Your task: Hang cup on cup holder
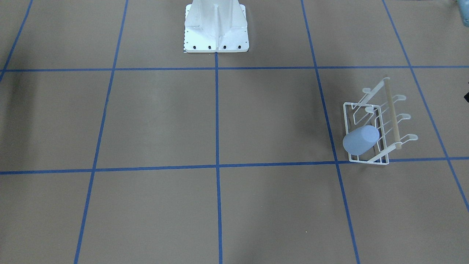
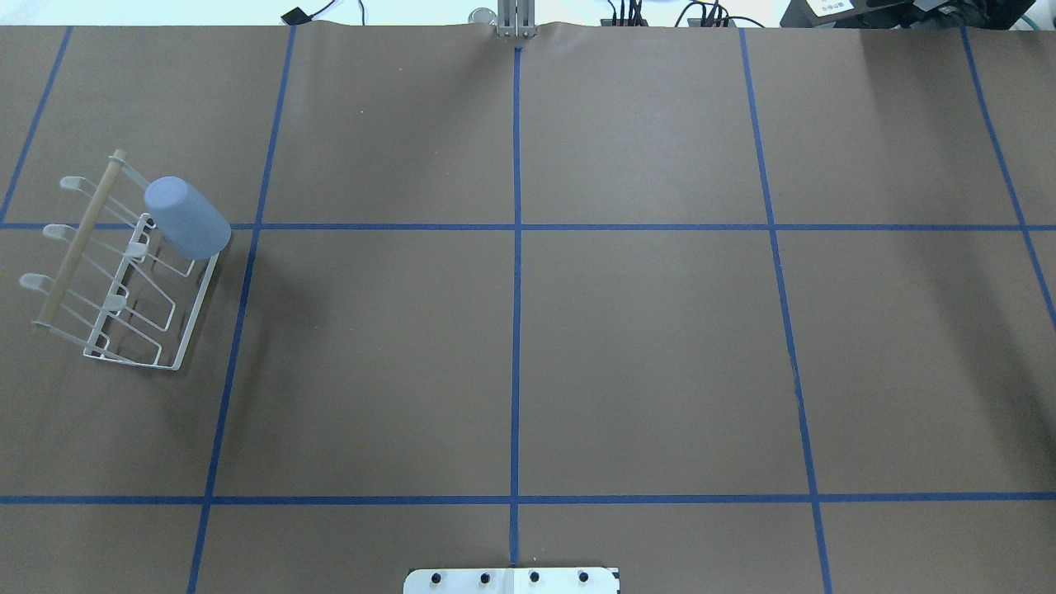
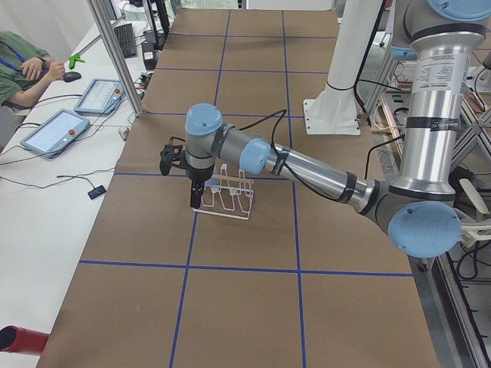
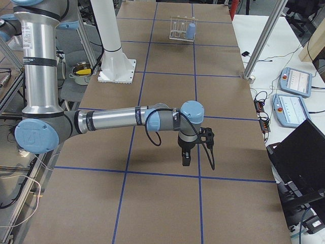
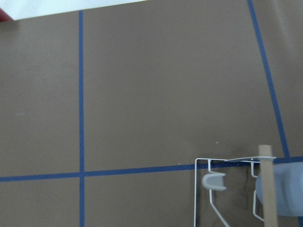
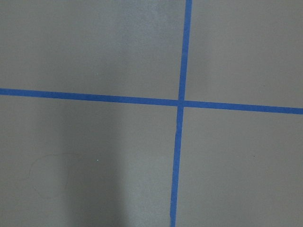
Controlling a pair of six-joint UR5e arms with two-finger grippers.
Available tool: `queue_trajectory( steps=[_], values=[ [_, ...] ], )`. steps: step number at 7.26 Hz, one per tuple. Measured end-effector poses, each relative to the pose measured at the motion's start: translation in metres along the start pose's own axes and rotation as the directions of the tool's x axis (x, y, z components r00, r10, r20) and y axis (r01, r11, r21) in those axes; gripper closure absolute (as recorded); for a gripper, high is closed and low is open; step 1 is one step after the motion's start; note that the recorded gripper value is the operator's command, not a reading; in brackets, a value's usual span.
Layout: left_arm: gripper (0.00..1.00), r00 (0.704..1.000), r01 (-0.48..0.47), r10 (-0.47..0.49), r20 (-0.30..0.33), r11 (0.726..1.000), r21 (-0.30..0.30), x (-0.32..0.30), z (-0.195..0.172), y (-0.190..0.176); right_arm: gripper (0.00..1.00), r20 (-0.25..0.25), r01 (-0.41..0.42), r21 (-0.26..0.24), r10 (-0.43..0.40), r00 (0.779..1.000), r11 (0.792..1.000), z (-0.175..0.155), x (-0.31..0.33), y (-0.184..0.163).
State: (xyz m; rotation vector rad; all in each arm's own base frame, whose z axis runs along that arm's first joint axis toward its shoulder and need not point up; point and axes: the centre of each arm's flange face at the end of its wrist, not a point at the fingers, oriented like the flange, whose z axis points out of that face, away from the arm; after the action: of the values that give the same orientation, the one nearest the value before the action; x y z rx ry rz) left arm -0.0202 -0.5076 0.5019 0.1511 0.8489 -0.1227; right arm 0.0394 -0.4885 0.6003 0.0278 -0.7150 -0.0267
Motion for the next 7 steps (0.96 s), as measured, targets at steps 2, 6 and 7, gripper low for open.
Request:
queue_trajectory(
  steps=[2,6,7],
  values=[
    [0.01,0.996,0.081,-0.082,-0.017,0.996,-0.038,-0.065,0.009,0.02,0.0,0.0,-0.027,0.008,0.027,1.0,1.0,-0.007,0.011,0.006],
    [0.01,0.985,0.073,-0.062,0.159,0.996,-0.06,-0.127,0.029,0.045,0.0,0.001,-0.041,0.011,0.041,0.999,0.999,-0.01,0.016,0.009],
    [0.01,0.986,0.057,-0.046,0.162,0.996,-0.064,-0.127,0.03,0.045,0.0,0.0,-0.047,0.006,0.047,0.999,0.999,-0.007,0.018,0.013]
  ],
)
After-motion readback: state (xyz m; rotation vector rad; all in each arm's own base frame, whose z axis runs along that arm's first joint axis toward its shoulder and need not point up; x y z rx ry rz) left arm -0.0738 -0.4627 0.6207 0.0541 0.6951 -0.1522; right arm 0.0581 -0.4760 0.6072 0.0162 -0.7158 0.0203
